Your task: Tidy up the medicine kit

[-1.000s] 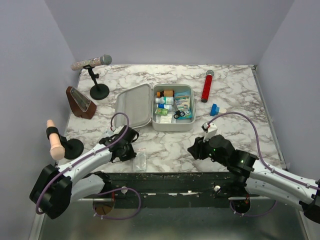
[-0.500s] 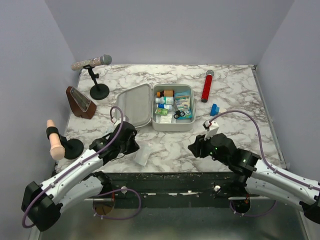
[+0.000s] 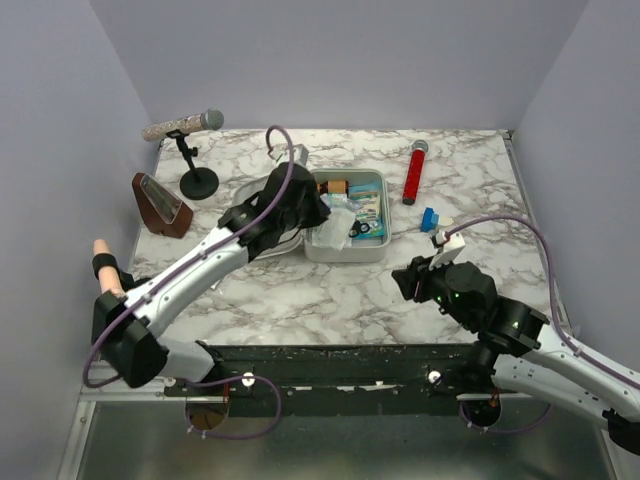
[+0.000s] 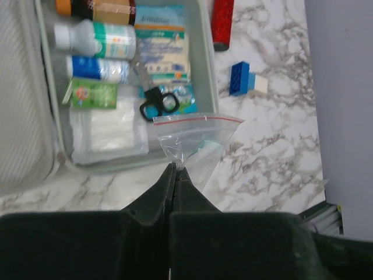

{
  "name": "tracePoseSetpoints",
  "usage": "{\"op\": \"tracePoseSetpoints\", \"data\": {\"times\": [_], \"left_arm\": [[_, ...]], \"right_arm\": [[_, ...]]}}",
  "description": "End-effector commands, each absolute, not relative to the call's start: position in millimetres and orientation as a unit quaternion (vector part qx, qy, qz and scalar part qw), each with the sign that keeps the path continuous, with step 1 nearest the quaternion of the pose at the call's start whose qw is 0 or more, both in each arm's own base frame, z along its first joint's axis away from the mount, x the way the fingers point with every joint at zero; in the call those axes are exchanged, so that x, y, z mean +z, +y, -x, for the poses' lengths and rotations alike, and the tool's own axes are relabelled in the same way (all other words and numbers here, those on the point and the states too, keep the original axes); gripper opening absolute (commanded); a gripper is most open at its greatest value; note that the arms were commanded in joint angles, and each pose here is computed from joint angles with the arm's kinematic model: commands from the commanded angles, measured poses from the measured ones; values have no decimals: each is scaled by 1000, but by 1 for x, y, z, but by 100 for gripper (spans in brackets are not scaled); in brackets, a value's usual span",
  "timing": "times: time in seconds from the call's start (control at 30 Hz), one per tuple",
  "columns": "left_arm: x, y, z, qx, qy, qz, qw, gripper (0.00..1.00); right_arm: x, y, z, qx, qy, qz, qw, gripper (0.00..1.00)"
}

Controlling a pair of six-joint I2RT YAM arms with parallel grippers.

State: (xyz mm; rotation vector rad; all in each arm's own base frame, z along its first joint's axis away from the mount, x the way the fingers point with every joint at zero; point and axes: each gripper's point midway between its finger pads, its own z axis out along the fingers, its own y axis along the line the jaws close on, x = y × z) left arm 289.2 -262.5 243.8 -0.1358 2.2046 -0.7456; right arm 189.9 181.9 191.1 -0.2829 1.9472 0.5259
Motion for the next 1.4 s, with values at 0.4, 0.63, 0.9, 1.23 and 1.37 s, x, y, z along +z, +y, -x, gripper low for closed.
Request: {"op": "tracePoseSetpoints", "data": {"times": [0.4,0.63,0.9,1.23,1.37], "left_arm": [[195,-373,-415,-292,877,71,375,0],[147,-378,-406,-286,895,84,332,0],[111,-370,-387,-273,909,95,299,0],[114,-368,-373,-265,915,81,294,31],[145,-359,-377,-263,911,71,310,52]], "right_arm": [[207,139,-190,157,817,79,549,52],[204,138,-191,150,819,78,548,52],[201,141,-193,148,822,80,545,52],[203,145,-195,149,822,84,543,52],[209,147,-196,152,820,82,545,52]]}}
